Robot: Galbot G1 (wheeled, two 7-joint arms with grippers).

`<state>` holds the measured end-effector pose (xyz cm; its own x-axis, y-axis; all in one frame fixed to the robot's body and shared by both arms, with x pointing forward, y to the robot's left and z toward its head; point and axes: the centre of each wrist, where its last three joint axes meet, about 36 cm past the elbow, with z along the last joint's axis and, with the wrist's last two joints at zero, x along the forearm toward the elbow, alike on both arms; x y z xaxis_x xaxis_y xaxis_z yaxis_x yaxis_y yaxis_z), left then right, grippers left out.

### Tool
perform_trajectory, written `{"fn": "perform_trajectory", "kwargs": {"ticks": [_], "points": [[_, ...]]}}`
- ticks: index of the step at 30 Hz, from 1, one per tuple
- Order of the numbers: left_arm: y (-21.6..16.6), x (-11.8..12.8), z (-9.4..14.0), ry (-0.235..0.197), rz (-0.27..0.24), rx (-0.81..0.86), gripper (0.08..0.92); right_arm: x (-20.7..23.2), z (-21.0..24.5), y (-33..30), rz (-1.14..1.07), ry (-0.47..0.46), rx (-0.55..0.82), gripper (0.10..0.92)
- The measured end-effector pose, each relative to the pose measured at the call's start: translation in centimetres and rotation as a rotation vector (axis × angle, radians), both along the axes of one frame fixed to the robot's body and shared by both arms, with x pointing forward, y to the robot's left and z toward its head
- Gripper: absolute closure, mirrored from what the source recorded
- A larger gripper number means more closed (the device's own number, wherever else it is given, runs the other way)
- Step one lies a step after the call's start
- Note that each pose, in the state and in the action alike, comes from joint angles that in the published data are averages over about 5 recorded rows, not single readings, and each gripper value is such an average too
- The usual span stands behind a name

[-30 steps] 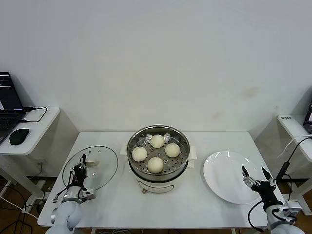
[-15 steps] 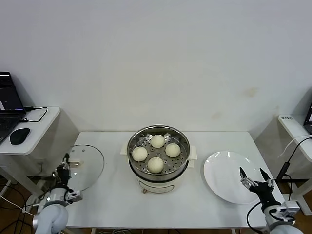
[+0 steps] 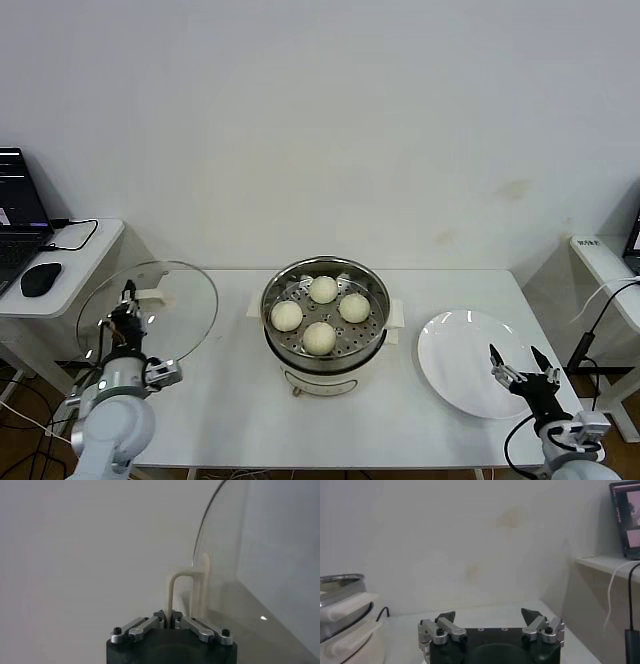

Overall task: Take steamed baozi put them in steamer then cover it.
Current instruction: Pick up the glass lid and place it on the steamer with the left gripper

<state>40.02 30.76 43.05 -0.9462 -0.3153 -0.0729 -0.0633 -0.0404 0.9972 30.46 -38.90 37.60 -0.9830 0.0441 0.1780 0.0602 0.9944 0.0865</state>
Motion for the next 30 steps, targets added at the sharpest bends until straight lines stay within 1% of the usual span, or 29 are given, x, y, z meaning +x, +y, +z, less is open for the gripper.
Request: {"fn": "perform_trajectory", "kwargs": {"ticks": [6, 10, 19, 30], "points": [[-4.3, 1.3, 1.6, -0.036, -0.012, -0.046, 0.855, 0.2, -0.5, 0.3, -0.003, 0.015, -0.010, 0.200], [-7.1, 2.1, 2.6, -0.041, -0.035, -0.076, 0.855, 0.2, -0.8, 0.4, -0.011, 0.023, -0.017, 0.200], [-13.9, 3.6, 4.1, -0.022, -0.112, -0.143, 0.855, 0.4, -1.4, 0.3, -0.030, 0.034, -0.023, 0.200], [-22.2, 4.1, 4.6, 0.031, -0.221, -0.182, 0.855, 0.6, -2.2, 0.1, -0.039, 0.044, -0.025, 0.200]]}}
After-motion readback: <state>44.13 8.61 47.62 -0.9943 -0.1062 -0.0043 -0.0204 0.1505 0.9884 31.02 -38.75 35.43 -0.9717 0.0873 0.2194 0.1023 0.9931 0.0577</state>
